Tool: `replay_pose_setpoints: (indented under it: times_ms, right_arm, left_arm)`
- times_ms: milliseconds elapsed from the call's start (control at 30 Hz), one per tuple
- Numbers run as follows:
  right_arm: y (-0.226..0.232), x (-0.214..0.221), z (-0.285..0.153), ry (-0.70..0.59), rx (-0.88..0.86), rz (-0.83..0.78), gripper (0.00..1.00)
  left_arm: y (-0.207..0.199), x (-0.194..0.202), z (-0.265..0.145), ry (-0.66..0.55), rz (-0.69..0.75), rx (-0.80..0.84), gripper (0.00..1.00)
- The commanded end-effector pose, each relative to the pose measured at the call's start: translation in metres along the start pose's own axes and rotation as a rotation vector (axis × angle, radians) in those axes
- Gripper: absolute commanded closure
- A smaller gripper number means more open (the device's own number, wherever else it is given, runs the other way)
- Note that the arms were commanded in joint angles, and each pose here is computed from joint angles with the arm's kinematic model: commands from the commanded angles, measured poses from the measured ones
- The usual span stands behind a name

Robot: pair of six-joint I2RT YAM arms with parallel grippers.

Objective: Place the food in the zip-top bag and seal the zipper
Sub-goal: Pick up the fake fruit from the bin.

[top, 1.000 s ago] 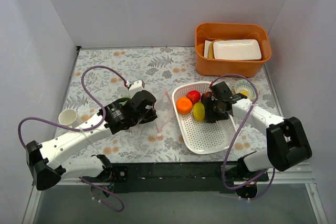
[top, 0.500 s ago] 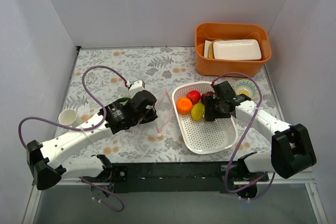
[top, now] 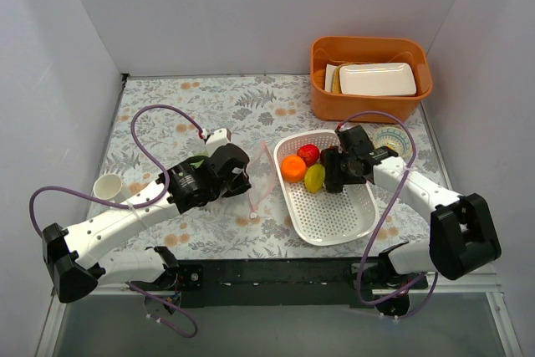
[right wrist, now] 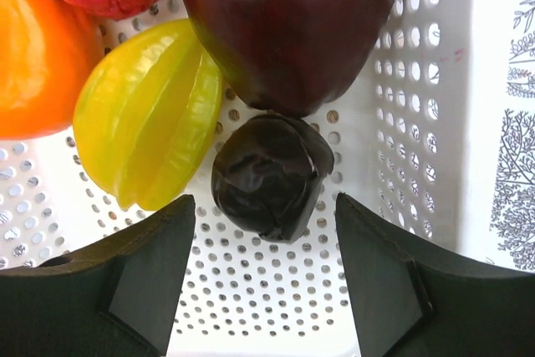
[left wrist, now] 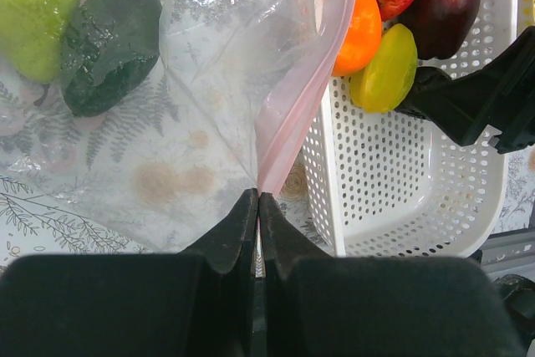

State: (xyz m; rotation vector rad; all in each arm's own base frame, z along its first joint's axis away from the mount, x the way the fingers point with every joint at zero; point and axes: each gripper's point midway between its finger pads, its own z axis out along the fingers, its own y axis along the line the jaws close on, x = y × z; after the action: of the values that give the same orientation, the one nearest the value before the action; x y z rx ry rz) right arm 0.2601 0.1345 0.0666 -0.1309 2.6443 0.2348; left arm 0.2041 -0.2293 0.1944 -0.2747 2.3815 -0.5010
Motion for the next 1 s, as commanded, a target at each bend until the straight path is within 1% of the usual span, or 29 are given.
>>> replay_pose_setpoints:
  times_ms: [0, 167, 267, 433, 467, 500, 600, 767, 867, 967]
  right_arm:
    - [0.005, -0.018, 0.007, -0.032, -0.003, 0.012, 0.25]
    - [0.001, -0.008, 0.016, 0.006, 0.017, 0.019, 0.29]
    - [-0.001, -0.007, 0.015, -0.004, 0.023, 0.018, 0.35]
    - [-0.002, -0.009, 0.009, -0.026, 0.020, 0.015, 0.41]
    - [-0.002, -0.009, 0.008, -0.024, 0.021, 0.015, 0.44]
    - [-0.002, -0.010, 0.006, -0.030, 0.017, 0.014, 0.45]
    - [-0.001, -0.009, 0.000, -0.030, 0.009, 0.014, 0.47]
    - [0.003, -0.015, -0.016, -0.062, -0.009, 0.024, 0.48]
    - [0.010, -0.022, -0.030, -0.087, -0.045, 0.039, 0.48]
    - [0.025, -0.031, -0.046, -0.120, -0.126, 0.060, 0.48]
  left_arm:
    - [-0.006, -0.009, -0.006, -0.028, -0.017, 0.032, 1.00]
    - [-0.004, -0.009, -0.006, -0.027, -0.018, 0.026, 1.00]
    - [-0.003, -0.009, -0.007, -0.030, -0.021, 0.027, 1.00]
    - [-0.002, -0.009, -0.006, -0.031, -0.020, 0.023, 1.00]
    - [-0.002, -0.008, -0.005, -0.029, -0.016, 0.023, 1.00]
    - [-0.003, -0.008, -0.005, -0.026, -0.013, 0.025, 1.00]
    - [-0.003, -0.008, -0.005, -0.027, -0.011, 0.023, 1.00]
    - [-0.001, -0.008, -0.006, -0.030, -0.018, 0.019, 1.00]
    - [-0.002, -0.008, -0.007, -0.031, -0.021, 0.028, 1.00]
    - [-0.002, -0.009, -0.007, -0.033, -0.022, 0.029, 1.00]
